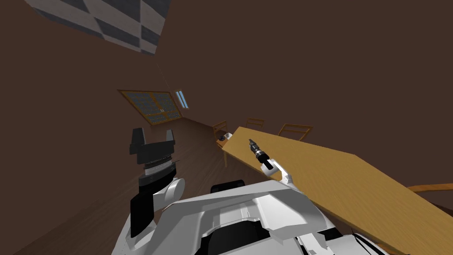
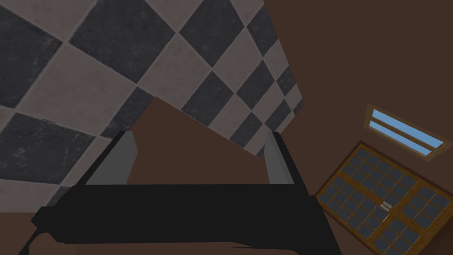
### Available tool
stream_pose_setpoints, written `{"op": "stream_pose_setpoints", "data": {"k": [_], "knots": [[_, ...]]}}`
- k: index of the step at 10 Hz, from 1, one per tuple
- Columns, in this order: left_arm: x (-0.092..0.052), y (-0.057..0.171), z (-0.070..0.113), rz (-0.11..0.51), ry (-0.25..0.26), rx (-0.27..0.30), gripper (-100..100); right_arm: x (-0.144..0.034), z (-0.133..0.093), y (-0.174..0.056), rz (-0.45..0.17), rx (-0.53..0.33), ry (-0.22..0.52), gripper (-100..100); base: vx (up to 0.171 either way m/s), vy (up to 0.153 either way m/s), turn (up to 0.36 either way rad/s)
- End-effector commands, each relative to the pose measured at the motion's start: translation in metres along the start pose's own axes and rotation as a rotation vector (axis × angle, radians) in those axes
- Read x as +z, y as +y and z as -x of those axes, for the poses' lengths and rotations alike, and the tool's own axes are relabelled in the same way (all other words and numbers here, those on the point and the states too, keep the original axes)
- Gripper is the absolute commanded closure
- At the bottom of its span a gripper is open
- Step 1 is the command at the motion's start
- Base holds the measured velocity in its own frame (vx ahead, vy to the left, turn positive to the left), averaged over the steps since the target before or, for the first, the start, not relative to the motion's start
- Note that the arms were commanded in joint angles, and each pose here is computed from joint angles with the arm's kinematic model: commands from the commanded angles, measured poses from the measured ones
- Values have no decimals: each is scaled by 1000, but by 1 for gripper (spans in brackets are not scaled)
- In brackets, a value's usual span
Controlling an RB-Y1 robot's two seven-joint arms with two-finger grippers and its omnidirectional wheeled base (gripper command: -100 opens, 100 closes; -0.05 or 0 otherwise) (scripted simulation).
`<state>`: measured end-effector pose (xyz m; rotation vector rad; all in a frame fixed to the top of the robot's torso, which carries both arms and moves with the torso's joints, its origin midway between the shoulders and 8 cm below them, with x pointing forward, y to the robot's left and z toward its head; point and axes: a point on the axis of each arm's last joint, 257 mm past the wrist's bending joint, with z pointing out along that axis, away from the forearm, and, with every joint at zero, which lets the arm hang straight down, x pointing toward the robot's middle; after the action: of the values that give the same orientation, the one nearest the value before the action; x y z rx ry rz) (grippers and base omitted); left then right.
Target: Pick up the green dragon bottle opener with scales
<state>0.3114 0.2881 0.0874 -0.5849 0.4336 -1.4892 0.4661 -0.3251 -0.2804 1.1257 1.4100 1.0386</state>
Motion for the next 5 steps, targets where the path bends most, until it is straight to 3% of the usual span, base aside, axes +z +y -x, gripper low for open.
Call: {"op": "stream_pose_setpoints", "data": {"k": [1, 5], "knots": [[0, 0, 0, 0, 0, 0, 0, 2, 16, -26, -77, -23, -24, -100, -13, 2, 325], [0, 0, 0, 0, 0, 0, 0, 4, 43, -69, -192, -72, -69, -100, -6, -2, 245]]}}
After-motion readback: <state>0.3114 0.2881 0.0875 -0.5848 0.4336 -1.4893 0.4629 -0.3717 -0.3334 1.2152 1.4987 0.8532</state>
